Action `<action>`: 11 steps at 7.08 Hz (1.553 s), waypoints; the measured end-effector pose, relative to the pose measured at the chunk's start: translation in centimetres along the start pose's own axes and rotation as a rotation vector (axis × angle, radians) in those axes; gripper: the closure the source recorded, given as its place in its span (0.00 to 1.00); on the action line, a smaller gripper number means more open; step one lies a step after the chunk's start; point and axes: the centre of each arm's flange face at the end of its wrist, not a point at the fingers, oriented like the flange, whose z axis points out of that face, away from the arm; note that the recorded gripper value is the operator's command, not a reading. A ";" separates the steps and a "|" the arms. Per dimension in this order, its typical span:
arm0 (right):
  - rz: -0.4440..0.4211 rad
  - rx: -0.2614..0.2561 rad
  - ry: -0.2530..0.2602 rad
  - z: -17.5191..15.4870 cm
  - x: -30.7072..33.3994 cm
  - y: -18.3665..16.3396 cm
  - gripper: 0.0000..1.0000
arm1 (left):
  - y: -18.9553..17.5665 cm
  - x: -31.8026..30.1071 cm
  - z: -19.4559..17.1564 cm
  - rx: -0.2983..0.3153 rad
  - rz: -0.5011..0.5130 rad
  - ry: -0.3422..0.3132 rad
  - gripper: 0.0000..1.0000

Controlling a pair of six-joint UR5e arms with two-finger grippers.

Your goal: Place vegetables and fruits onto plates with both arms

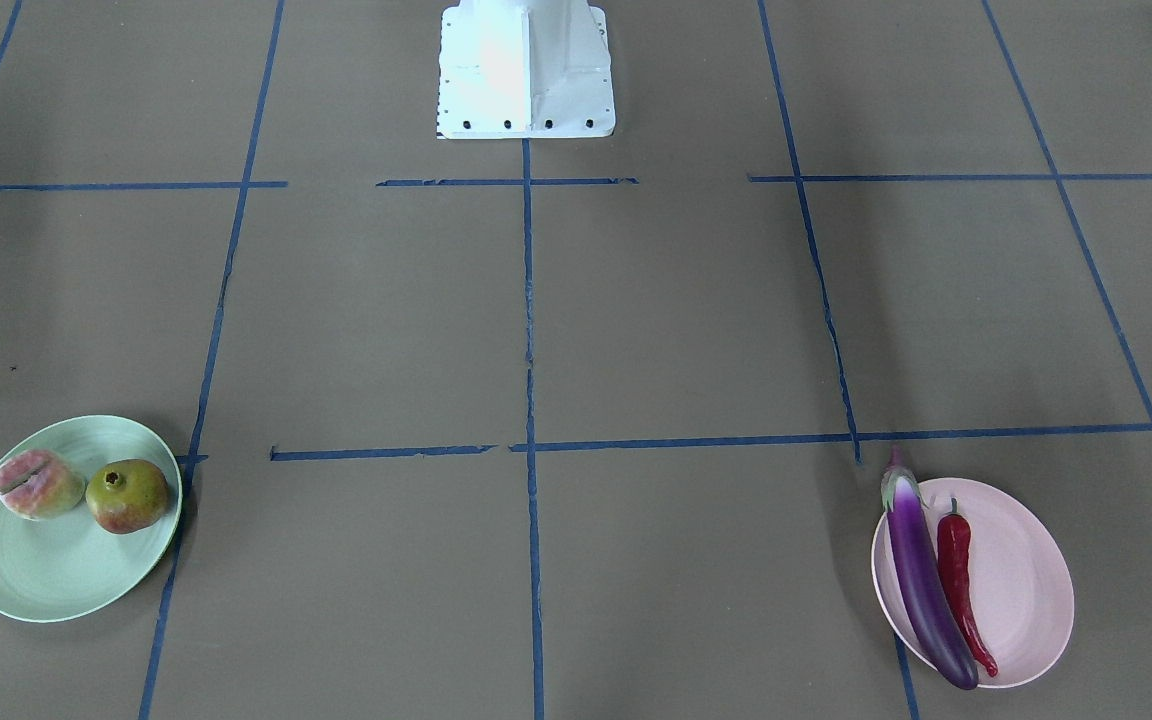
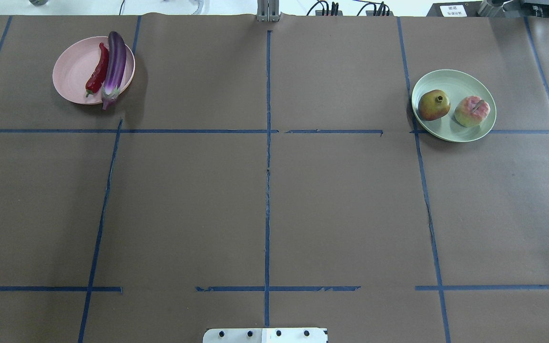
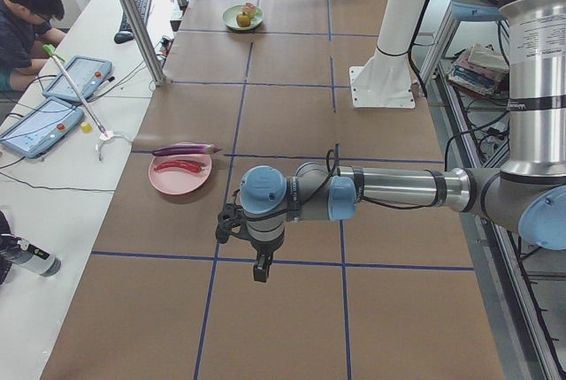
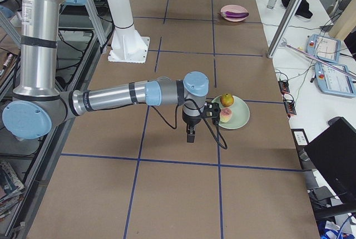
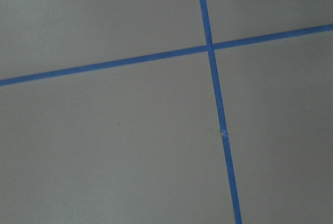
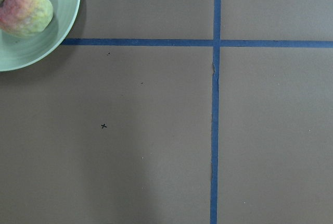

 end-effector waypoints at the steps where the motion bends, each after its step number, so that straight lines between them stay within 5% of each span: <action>1: -0.001 0.000 0.000 0.0 0.1 0.2 0.00 | 0.2 0.3 -0.1 -0.011 -0.020 0.004 0.00; 11: -0.012 -0.025 0.005 0.7 1.3 2.9 0.00 | -2.0 1.6 -1.7 0.070 0.056 -0.008 0.00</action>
